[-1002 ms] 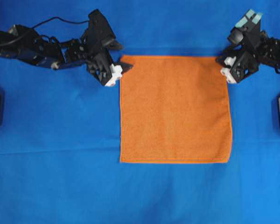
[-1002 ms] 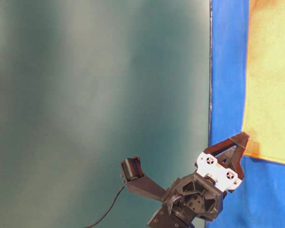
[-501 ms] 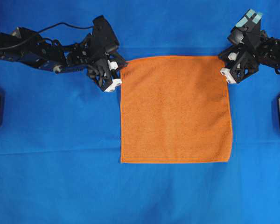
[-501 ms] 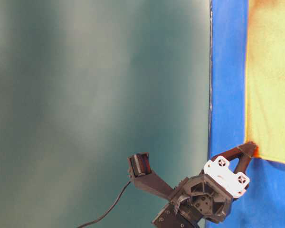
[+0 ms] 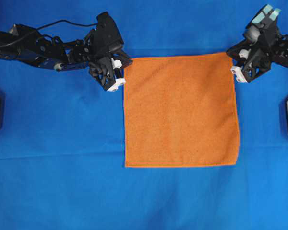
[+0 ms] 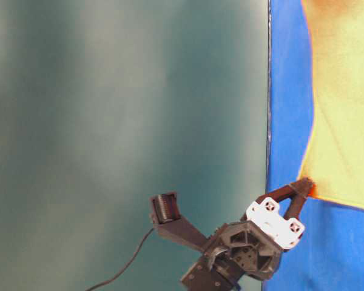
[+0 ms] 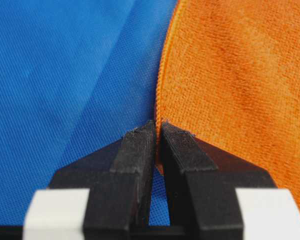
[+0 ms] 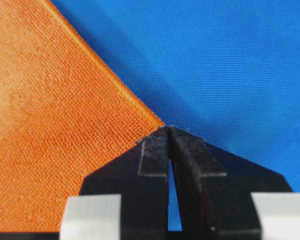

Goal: Fold the orange towel.
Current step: 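Grasp the far left and far right towel corners with both grippers, then lift the far edge and fold it toward the near edge with both grippers, then release the corners and reposition both grippers at the folded strip's ends, then grasp the left and right ends of the folded strip with both grippers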

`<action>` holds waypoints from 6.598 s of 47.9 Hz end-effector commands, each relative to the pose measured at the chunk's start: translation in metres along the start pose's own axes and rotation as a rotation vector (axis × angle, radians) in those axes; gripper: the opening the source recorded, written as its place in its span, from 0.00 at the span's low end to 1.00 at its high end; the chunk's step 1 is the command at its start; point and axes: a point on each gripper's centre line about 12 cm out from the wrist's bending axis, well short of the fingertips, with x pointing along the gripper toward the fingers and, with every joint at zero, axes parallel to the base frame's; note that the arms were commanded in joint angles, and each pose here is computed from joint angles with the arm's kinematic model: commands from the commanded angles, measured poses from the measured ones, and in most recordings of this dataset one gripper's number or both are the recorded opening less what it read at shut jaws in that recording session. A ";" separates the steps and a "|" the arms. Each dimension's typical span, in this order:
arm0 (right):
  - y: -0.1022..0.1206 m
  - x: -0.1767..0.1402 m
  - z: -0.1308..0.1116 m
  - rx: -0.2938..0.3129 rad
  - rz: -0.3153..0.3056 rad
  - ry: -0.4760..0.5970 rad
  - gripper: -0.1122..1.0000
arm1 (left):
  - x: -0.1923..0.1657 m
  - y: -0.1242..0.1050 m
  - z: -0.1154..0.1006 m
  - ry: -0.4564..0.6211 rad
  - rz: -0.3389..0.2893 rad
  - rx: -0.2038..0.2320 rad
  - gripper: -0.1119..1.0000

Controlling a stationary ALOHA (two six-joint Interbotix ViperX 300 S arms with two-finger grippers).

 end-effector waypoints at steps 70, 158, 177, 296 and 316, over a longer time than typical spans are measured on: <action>0.148 -0.099 -0.076 -0.187 0.598 0.309 0.11 | -0.072 -0.206 -0.016 0.094 -0.415 0.315 0.13; 0.100 -0.046 -0.043 -0.170 0.337 0.241 0.62 | -0.026 -0.115 0.006 0.109 -0.217 0.168 0.62; 0.099 -0.033 -0.058 -0.174 0.308 0.300 0.59 | -0.011 -0.112 -0.017 0.192 -0.200 0.159 0.62; 0.044 -0.066 0.091 -0.155 0.129 -0.135 0.13 | -0.096 -0.233 0.110 -0.141 -0.428 0.488 0.11; 0.046 -0.006 0.156 -0.216 0.076 -0.170 0.13 | -0.072 -0.273 0.128 -0.215 -0.450 0.653 0.11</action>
